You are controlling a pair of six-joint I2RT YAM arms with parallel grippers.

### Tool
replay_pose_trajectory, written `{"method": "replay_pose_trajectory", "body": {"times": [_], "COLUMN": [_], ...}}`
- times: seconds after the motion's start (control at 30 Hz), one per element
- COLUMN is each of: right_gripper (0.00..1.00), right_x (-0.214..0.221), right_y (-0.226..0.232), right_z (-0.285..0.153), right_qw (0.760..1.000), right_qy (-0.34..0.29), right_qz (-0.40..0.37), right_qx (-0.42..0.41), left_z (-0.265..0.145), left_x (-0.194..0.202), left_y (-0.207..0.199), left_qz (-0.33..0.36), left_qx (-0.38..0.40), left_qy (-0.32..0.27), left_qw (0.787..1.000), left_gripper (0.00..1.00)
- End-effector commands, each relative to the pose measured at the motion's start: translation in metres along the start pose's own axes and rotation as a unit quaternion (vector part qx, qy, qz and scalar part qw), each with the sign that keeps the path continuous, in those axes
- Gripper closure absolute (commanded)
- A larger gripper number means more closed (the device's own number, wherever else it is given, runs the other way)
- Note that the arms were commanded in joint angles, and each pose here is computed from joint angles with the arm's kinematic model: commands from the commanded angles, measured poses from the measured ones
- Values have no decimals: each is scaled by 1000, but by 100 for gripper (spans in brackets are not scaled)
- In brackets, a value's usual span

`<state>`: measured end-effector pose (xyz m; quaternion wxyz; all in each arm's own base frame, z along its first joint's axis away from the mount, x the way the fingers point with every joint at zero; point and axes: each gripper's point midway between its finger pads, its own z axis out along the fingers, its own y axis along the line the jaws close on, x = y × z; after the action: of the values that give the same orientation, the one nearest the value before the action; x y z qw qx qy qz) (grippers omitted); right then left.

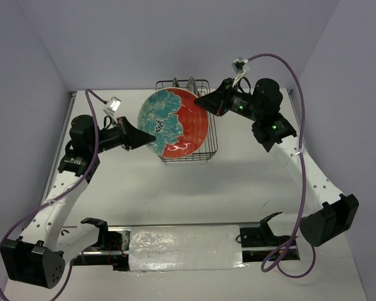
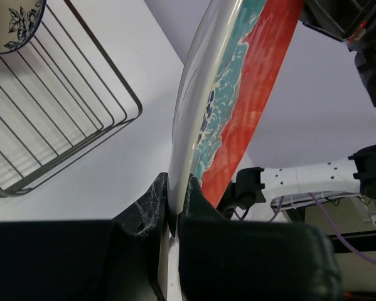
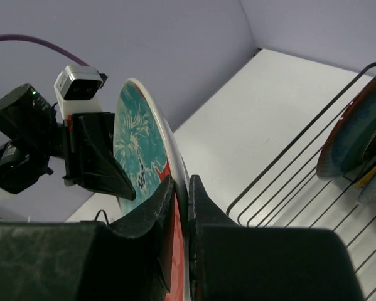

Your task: Unload the plates from the dish rack

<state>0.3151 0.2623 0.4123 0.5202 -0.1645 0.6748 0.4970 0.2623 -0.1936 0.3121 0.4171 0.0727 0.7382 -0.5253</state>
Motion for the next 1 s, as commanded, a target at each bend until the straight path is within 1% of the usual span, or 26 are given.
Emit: {"method": "replay_pose_trajectory", "body": {"times": [0.0,0.07,0.1,0.13,0.17,0.2,0.27,0.3,0.33,0.37,0.43,0.47,0.5,0.53,0.57,0.6,0.63,0.67,0.7,0.73,0.77,0.83,0.87,0.9,0.93,0.97], "right_gripper": [100,90,79,72,59,38,30,23,20,17,14,14,13,13,13,13,13,13,13,13,13,13,12,12,12,12], "right_x": [-33,-30,-28,-26,-25,-24,-22,-21,-18,-18,-17,-19,-23,-21,-21,-21,-20,-18,-17,-16,-15,-9,-11,-10,-9,-6], "right_y": [46,36,31,27,23,20,15,10,6,0,-19,-25,-34,-37,-37,-35,-34,-30,-30,-29,-23,-23,-15,-13,-11,-6], "right_z": [-2,-1,-1,-2,-2,-2,-1,0,1,1,-2,-5,-12,-18,-21,-29,-33,-40,-44,-48,-56,-64,-72,-76,-79,-85], "right_qw": [996,997,998,998,998,998,999,999,999,999,995,993,988,986,985,984,983,983,983,983,983,982,982,982,982,983], "right_qy": [-59,-58,-57,-54,-55,-54,-50,-49,-41,-40,-41,-45,-60,-59,-62,-71,-73,-75,-75,-75,-79,-74,-81,-82,-84,-86], "right_qz": [-10,-7,-5,-3,-4,-2,-1,0,5,4,11,4,3,2,0,-3,-5,-8,-10,-14,-18,-24,-30,-32,-35,-38], "right_qx": [-71,-45,-35,-26,-18,-10,-1,7,16,29,86,106,139,154,159,164,166,165,169,170,167,171,166,165,163,157], "left_z": [-3,-8,-16,-21,-26,-34,-46,-51,-56,-66,-82,-99,-106,-114,-124,-118,-115,-109,-102,-104,-90,-84,-75,-68,-65,-61], "left_x": [-29,-40,-45,-54,-60,-64,-75,-78,-82,-90,-93,-98,-100,-110,-108,-109,-112,-116,-118,-119,-125,-126,-124,-129,-129,-123], "left_y": [-24,-20,-22,-12,-9,-12,-16,-15,-14,-8,0,15,21,19,36,55,61,88,100,119,134,160,184,191,202,225], "left_qz": [64,54,51,38,20,16,3,-2,-8,-21,-42,-67,-78,-81,-98,-114,-122,-147,-159,-183,-189,-208,-224,-222,-230,-244], "left_qx": [26,-4,-19,-54,-68,-75,-83,-92,-103,-132,-175,-229,-252,-267,-310,-334,-336,-339,-331,-331,-305,-294,-291,-270,-271,-281], "left_qy": [-65,-99,-121,-153,-171,-190,-227,-240,-253,-281,-308,-336,-343,-359,-359,-343,-334,-310,-296,-294,-278,-271,-257,-252,-248,-240], "left_qw": [995,994,991,986,983,979,970,966,962,950,934,911,901,891,875,871,872,876,881,878,891,892,894,902,901,897], "left_gripper": [100,100,100,100,100,100,100,100,100,100,100,100,100,100,100,100,100,100,100,100,100,100,100,100,100,100]}}
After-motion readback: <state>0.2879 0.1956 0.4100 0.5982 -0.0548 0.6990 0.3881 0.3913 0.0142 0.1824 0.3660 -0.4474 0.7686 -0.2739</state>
